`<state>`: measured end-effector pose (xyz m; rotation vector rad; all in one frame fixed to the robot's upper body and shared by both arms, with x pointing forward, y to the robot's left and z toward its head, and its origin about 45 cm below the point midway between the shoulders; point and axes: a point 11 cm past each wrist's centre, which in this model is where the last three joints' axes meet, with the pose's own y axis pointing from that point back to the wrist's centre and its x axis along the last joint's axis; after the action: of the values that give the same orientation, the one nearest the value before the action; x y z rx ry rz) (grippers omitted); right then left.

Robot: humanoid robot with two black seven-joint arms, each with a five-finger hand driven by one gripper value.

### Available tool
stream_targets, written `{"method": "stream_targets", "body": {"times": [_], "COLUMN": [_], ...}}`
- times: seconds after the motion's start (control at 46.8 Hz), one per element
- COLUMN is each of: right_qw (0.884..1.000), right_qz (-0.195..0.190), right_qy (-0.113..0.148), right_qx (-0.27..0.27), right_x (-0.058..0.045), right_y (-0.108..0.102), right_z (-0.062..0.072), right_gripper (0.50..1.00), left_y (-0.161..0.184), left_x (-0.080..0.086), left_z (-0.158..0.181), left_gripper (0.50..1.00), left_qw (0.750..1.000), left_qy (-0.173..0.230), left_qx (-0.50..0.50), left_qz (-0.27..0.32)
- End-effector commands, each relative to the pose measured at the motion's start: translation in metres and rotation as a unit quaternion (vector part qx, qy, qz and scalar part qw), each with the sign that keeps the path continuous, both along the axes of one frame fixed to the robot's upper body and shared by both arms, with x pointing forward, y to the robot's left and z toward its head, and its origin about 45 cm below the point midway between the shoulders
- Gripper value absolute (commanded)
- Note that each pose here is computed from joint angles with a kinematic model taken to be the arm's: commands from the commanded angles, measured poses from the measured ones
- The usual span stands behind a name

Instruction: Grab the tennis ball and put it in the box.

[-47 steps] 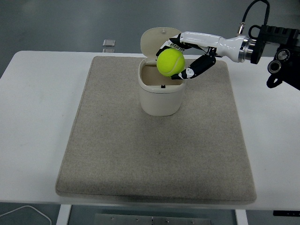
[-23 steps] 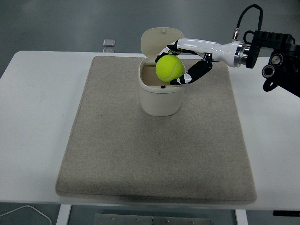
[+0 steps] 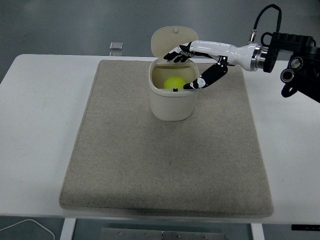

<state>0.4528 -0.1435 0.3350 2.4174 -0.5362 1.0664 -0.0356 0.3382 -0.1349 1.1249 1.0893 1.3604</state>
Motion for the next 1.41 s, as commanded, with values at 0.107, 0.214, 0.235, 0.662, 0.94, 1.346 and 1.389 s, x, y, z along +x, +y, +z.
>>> {"method": "stream_targets", "body": {"times": [0.107, 0.214, 0.235, 0.662, 0.94, 1.346, 1.389], "right_qw": [1.000, 0.997, 0.997, 0.974, 0.947, 0.893, 0.890], "right_qz": [0.001, -0.012, -0.017, -0.058, -0.117, -0.207, -0.212], "right_qy": [0.030, 0.073, 0.081, 0.200, 0.229, 0.253, 0.254], "right_qx": [0.006, 0.007, 0.008, 0.089, 0.195, 0.310, 0.315], "right_x": [0.000, 0.000, 0.000, 0.000, 0.014, 0.028, 0.029], "right_y": [-0.007, -0.014, -0.017, -0.066, -0.096, -0.134, -0.138], "right_z": [0.009, 0.009, 0.010, 0.028, 0.034, 0.014, 0.013], "right_gripper": [0.895, 0.895, 0.895, 0.895, 0.895, 0.895, 0.895], "left_y": [0.000, 0.000, 0.000, 0.000, 0.000, 0.000, 0.000], "left_x": [0.000, 0.000, 0.000, -0.001, 0.000, 0.000, 0.000], "left_z": [0.000, 0.000, 0.000, 0.000, 0.000, 0.000, 0.000], "left_gripper": [0.992, 0.992, 0.992, 0.992, 0.992, 0.992, 0.992], "left_qw": [1.000, 1.000, 1.000, 1.000, 1.000, 1.000, 1.000], "left_qy": [0.000, 0.000, 0.000, 0.001, 0.000, 0.000, 0.000], "left_qx": [0.000, 0.001, 0.000, 0.001, 0.000, 0.000, 0.000], "left_qz": [0.000, 0.000, 0.000, 0.000, 0.000, 0.000, 0.000]}}
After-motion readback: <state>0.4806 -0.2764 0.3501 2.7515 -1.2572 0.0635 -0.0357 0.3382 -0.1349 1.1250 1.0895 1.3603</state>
